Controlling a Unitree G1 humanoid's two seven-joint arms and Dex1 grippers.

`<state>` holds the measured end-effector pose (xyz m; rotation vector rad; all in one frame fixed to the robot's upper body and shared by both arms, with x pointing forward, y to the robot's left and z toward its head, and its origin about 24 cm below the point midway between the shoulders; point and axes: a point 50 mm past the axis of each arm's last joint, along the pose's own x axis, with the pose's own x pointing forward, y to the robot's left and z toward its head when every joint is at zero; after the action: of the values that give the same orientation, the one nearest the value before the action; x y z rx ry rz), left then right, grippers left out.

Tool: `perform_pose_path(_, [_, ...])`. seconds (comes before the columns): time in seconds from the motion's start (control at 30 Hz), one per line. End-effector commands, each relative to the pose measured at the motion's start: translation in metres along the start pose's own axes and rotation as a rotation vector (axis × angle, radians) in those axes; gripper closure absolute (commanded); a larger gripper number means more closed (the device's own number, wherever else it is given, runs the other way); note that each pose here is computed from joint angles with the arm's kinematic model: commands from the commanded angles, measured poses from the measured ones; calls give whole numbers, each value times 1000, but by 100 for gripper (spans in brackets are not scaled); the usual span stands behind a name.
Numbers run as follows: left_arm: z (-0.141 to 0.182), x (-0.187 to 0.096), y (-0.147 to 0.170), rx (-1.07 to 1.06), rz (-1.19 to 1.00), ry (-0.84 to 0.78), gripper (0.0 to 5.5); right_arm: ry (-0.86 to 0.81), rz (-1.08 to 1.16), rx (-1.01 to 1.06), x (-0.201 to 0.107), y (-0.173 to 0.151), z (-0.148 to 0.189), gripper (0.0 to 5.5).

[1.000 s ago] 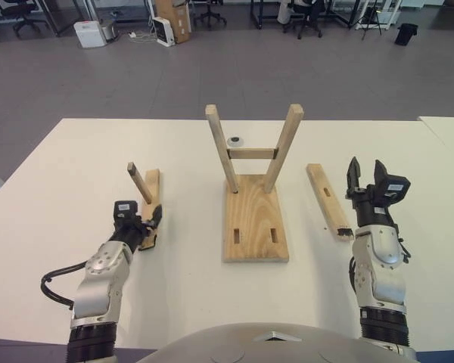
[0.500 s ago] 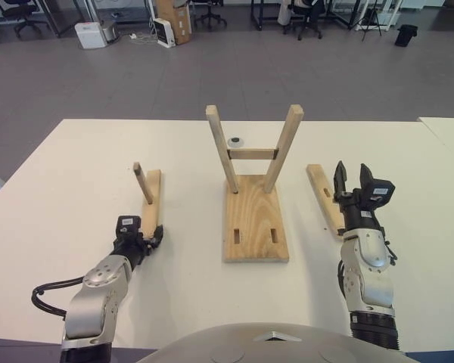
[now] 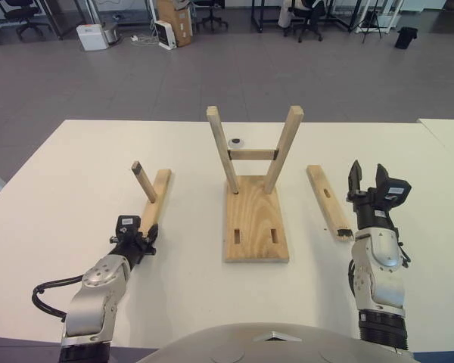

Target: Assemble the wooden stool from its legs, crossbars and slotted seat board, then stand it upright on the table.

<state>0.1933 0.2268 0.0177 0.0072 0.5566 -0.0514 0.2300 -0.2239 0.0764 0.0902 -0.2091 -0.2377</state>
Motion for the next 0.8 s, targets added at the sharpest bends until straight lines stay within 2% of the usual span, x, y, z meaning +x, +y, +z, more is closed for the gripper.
perform_pose_path(0.03, [96,22,12,199,-25,-338,346,-58,-29,40,17,-6,23,292])
perform_pose_path(0.1, [160,21,27,198,-30,-551,346,-75,-19,31,24,-9,33,292])
perform_pose_path(0.17, [208,14,30,198,-61,-705,346,-113,4,77,31,-10,48,292])
perform_pose_path(0.27, [253,1,2,176,-303,-846,346,-227,227,250,44,8,91,292])
perform_pose_path(0.33, [267,-7,-23,96,-546,-859,346,-259,400,374,48,22,116,292])
perform_pose_path(0.4, [262,-18,-51,68,-837,-755,347,-232,631,609,45,40,139,292])
perform_pose_path(0.53, [238,-36,-81,61,-1239,-513,347,-126,970,938,35,62,162,217])
perform_pose_path(0.7, [221,-50,-90,134,-1474,-360,347,-2,1112,1088,36,63,165,129])
perform_pose_path(0.8, [209,-50,-91,170,-1490,-289,347,27,1181,1098,30,65,166,129])
